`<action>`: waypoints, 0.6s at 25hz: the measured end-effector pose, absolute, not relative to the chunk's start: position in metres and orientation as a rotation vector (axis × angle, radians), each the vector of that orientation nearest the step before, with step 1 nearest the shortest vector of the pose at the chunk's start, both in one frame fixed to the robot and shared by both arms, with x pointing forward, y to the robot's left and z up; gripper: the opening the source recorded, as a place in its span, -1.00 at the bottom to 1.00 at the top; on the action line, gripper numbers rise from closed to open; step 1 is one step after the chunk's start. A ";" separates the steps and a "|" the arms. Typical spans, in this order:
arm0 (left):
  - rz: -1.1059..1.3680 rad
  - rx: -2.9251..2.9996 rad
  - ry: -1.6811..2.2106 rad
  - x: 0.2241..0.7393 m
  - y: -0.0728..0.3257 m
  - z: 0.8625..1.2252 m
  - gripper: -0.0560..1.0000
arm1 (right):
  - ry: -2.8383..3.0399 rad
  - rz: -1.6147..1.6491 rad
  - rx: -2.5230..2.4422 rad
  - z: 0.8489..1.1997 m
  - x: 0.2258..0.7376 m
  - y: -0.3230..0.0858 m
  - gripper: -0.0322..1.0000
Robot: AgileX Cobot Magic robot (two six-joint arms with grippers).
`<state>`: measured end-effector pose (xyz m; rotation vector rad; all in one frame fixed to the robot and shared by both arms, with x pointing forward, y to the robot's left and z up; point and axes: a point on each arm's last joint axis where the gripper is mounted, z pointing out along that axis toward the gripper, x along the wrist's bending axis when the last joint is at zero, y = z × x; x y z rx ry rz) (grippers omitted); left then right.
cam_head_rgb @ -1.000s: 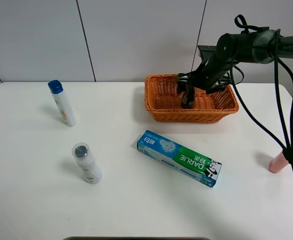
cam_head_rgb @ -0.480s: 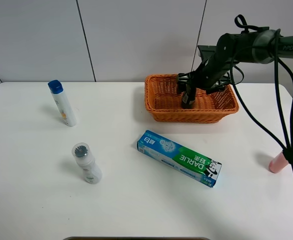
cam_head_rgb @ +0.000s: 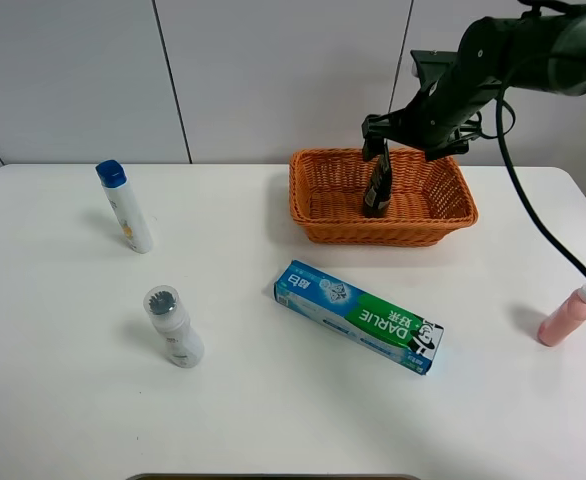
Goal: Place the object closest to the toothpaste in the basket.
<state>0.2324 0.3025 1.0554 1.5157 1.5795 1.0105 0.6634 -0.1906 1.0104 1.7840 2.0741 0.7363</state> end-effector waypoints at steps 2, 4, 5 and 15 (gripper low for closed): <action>1.010 1.516 1.580 0.232 0.302 1.055 0.88 | 2.052 0.769 1.760 1.027 0.659 -0.192 0.98; 1.010 1.516 1.580 0.232 0.302 1.055 0.88 | 2.030 0.799 1.731 1.044 0.653 -0.194 0.98; 1.010 1.516 1.580 0.232 0.302 1.055 0.88 | 2.017 0.815 1.712 1.054 0.650 -0.195 0.98; 1.010 1.516 1.580 0.232 0.302 1.055 0.88 | 1.925 0.921 1.585 1.145 0.596 -0.208 0.98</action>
